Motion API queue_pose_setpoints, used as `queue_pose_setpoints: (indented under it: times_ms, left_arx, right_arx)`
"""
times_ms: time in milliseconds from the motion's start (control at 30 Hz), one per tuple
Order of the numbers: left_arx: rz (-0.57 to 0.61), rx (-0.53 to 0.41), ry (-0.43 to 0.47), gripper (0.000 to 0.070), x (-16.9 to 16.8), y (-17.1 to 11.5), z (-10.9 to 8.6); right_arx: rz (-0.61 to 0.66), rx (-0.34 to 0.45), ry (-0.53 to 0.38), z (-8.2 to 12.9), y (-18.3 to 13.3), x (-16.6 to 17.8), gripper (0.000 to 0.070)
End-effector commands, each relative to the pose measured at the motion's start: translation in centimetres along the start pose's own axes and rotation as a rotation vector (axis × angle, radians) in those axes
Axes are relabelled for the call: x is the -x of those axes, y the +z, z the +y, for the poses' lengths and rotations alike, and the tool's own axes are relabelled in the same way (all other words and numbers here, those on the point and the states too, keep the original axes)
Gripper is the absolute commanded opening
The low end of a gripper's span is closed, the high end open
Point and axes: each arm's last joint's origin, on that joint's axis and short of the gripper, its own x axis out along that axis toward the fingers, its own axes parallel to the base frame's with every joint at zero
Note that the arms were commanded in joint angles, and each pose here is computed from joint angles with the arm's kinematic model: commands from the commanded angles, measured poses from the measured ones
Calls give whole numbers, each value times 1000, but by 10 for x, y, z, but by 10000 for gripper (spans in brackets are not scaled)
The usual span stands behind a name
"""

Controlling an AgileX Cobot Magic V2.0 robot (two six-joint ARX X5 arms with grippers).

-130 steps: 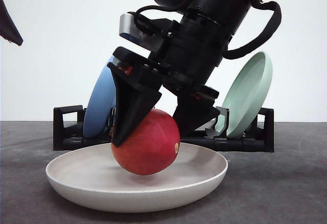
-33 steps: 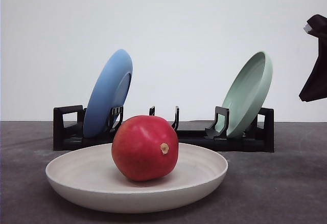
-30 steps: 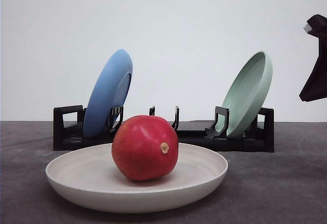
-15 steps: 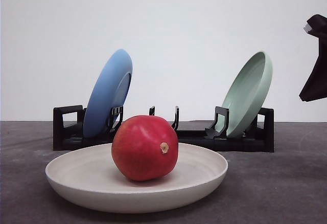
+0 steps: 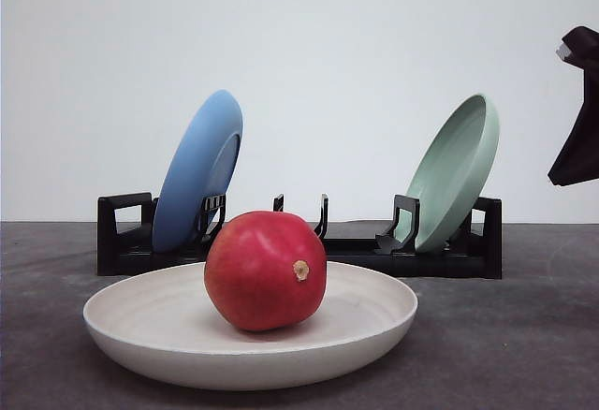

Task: Place pomegranate in white plate

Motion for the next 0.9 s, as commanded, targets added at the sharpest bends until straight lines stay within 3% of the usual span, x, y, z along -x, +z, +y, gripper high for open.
queue_pose_setpoints:
  times_ms: [0, 367, 867]
  left_arx:
    - [-41, -26, 14, 0, 1, -2, 1]
    - [-92, -36, 101, 0, 0, -11, 5]
    - [-92, -39, 99, 0, 0, -11, 5]
  right_arx:
    - [-8, 5, 1, 1, 2, -1, 17]
    - [-9, 5, 1, 1, 2, -1, 17]
    - [-9, 5, 1, 1, 2, -1, 17]
